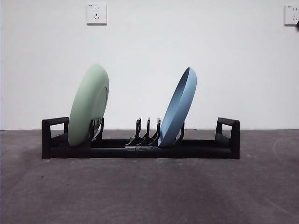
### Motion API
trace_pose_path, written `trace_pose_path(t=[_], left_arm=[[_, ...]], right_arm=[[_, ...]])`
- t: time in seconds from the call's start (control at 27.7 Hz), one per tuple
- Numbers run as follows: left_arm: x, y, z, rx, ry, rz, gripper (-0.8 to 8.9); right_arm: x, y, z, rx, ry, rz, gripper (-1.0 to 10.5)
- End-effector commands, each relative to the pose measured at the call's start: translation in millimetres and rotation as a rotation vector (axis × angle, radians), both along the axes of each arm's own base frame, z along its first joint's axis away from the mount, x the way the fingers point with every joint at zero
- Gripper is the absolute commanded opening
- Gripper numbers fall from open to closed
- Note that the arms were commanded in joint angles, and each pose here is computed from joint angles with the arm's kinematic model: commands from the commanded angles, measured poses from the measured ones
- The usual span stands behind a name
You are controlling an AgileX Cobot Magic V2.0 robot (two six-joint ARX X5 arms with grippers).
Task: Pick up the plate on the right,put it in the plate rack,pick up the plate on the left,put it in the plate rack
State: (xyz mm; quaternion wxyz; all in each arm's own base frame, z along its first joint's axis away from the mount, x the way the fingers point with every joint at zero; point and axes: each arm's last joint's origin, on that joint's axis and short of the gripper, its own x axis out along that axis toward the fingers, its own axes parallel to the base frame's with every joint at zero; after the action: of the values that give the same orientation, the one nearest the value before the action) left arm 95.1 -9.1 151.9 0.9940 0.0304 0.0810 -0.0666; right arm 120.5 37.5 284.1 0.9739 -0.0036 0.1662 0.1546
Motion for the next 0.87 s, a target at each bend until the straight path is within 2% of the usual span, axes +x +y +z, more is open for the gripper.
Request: trace_pose_path(t=[0.04, 0.22, 0.36, 0.69, 0.76, 0.87], left_arm=[[0.6, 0.1, -4.0, -0.007, 0.007, 0.000, -0.04], [0.6, 0.1, -4.0, -0.007, 0.007, 0.000, -0.03], [0.6, 0.1, -4.0, -0.007, 0.007, 0.000, -0.03], [0.6, 0.1, -4.0, -0.007, 0.007, 0.000, -0.03], [0.6, 0.1, -4.0, -0.007, 0.007, 0.000, -0.03], [0.6, 0.1, -4.1, -0.007, 0.008, 0.000, -0.03]], right_arm=[[-12.8, -8.2, -10.6, -0.069, -0.068, -0.012, 0.0], [-30.6, -20.1, -63.4, -0.051, -0.178, -0.087, 0.0], [-29.1, -21.1, -95.3, 0.007, -0.263, -0.113, 0.0], [-25.6, -20.5, -131.8, 0.052, -0.188, -0.125, 0.0], [-26.1, -20.5, -136.2, 0.059, -0.143, -0.130, 0.0], [-26.3, -19.6, -136.1, 0.066, -0.141, -0.105, 0.0]])
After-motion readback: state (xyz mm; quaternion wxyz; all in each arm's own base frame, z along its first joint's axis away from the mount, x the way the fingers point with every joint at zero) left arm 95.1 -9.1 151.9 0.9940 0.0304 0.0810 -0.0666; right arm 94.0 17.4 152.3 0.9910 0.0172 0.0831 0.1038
